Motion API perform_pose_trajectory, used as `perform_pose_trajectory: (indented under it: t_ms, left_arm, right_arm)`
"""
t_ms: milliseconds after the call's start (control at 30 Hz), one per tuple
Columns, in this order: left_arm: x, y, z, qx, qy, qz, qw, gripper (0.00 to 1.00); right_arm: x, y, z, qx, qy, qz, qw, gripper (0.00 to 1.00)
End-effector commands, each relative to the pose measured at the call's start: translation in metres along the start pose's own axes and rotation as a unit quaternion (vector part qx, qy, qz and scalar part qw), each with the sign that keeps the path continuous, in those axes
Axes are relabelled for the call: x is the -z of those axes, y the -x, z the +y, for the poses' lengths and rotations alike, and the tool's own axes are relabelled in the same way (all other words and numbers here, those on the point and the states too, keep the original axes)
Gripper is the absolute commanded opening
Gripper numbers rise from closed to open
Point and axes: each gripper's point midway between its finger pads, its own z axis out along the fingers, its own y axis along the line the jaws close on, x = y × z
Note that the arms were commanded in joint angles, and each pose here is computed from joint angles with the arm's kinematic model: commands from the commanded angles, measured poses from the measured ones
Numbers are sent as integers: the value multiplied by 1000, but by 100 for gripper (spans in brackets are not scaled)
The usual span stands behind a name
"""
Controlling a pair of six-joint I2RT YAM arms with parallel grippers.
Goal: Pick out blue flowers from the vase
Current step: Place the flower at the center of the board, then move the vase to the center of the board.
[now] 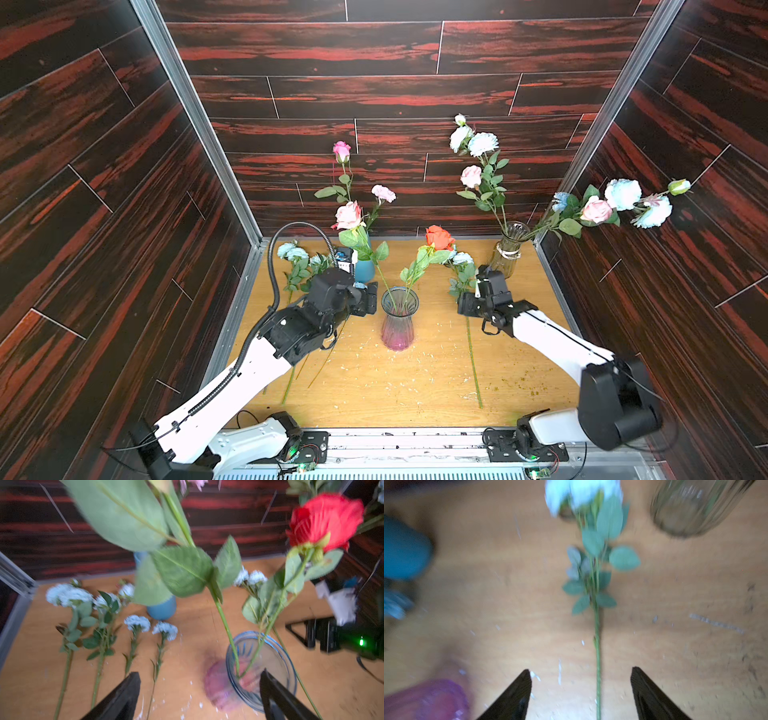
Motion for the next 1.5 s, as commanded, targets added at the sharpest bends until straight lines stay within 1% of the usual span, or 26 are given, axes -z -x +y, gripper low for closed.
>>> perform_pose_trajectory:
  t_ms: [0, 33, 67, 133, 200, 367, 433, 567, 700, 733, 833, 933, 967, 1067, 1233, 1400, 1433, 1467]
  left_arm:
    - [-2, -29, -15, -1, -36, 105, 994, 92]
    - [-5, -31, -19, -2, -40, 122, 992, 92]
    - [-7, -32, -19, -4, -36, 132, 991, 91]
    - [-14, -33, -15, 2, -18, 152, 988, 92]
    - [-20, -35, -11, 17, -7, 172, 985, 90]
    - [-42, -40, -20, 58, -31, 215, 974, 87]
    - [-53, -41, -23, 65, -33, 229, 971, 85]
    - [-75, -51, -23, 60, -23, 275, 959, 79]
    - [-85, -50, -32, 62, -42, 293, 953, 70]
    - [-86, -50, -30, 60, -39, 298, 952, 68]
    - [-88, -56, -28, 53, -32, 319, 946, 56]
    - [-81, -58, -28, 46, -35, 332, 942, 48]
    - [-86, -66, -27, 43, -30, 345, 937, 46]
    - [-85, -72, -28, 45, -35, 350, 935, 36]
    - [-73, -71, -28, 47, -46, 342, 937, 34]
    - [-74, -81, -29, 47, -55, 351, 933, 33]
    - [-75, -83, -31, 49, -59, 352, 933, 32]
    - [-76, -85, -32, 51, -62, 353, 932, 28]
  right_arm:
    - [-8, 5, -2, 1, 6, -56, 998, 78]
    - [-12, -2, -4, 3, 8, -64, 998, 79]
    - [-14, -5, -6, -1, 11, -61, 998, 78]
    - [-9, -7, -6, 8, 3, -66, 998, 76]
    - [0, -5, -4, 11, 4, -91, 996, 78]
    - [3, -5, -5, 9, 7, -95, 995, 79]
    - [6, -6, -5, 8, 11, -102, 995, 79]
    - [11, -5, -6, 4, 15, -113, 993, 79]
    - [11, -6, -5, 6, 17, -112, 994, 78]
    - [11, -6, -4, 5, 18, -112, 994, 78]
    - [12, -6, -5, 5, 18, -113, 993, 77]
    - [12, -6, -5, 4, 18, -113, 993, 77]
    - [11, -7, -5, 5, 18, -112, 993, 77]
    - [12, -7, -4, 4, 20, -112, 993, 76]
    - [11, -7, -5, 4, 19, -111, 994, 75]
    - [10, -7, -4, 5, 20, -110, 994, 75]
    - [10, -7, -4, 5, 19, -109, 994, 75]
    - [10, -7, -5, 5, 18, -108, 994, 75]
